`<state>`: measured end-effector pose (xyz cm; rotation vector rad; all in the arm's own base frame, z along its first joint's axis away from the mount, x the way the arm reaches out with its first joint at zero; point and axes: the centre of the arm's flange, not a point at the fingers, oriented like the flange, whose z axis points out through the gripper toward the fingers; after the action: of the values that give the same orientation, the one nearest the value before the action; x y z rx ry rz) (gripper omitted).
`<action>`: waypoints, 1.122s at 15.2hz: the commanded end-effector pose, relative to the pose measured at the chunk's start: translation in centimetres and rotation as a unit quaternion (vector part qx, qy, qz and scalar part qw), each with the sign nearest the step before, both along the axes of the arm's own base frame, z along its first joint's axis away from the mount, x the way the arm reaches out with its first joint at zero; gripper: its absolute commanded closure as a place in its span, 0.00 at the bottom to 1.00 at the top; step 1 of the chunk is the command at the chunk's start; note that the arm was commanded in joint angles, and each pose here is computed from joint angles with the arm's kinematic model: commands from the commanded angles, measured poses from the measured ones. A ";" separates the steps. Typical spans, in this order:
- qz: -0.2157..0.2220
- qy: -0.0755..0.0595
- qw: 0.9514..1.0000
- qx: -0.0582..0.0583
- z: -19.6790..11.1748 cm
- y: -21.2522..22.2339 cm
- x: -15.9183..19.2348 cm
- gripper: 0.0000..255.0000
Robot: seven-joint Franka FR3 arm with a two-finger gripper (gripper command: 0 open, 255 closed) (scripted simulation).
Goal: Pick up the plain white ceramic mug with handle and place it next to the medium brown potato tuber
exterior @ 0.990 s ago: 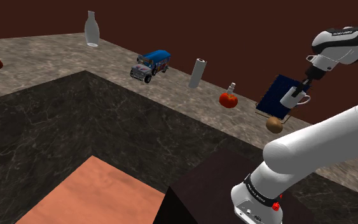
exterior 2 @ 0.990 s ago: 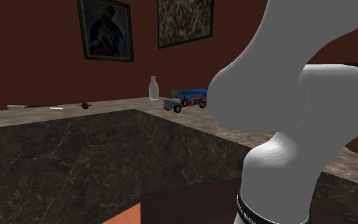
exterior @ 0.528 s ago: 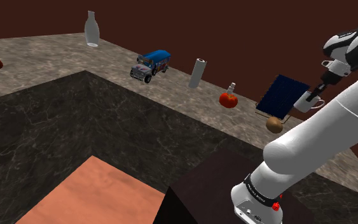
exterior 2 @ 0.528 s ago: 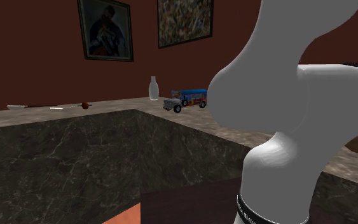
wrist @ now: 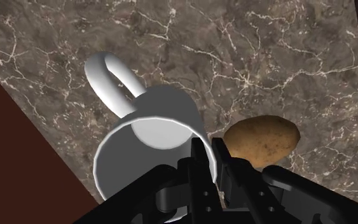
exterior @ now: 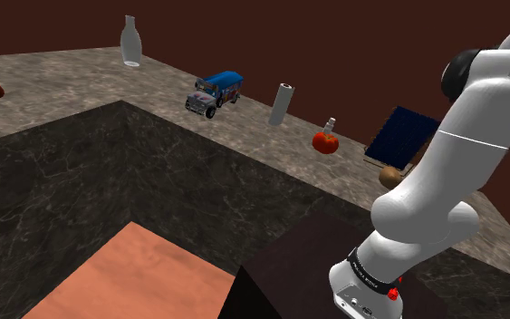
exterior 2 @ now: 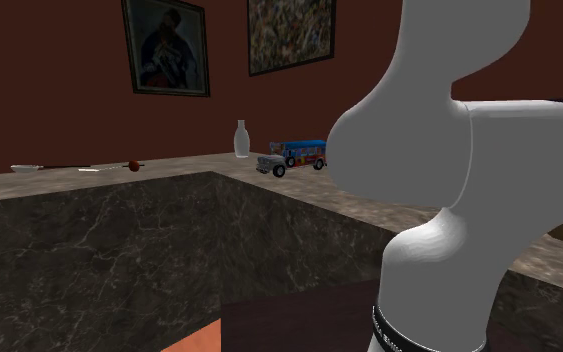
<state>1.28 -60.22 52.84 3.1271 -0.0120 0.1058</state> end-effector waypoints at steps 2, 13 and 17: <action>0.001 0.000 1.000 0.000 -1.6 -0.2 0.0 1.00; 0.001 0.000 1.000 0.000 -7.4 -0.2 0.0 1.00; 0.001 0.000 1.000 0.000 -9.5 -0.2 0.0 1.00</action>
<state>1.29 -60.32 43.80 3.1272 -0.0100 0.1071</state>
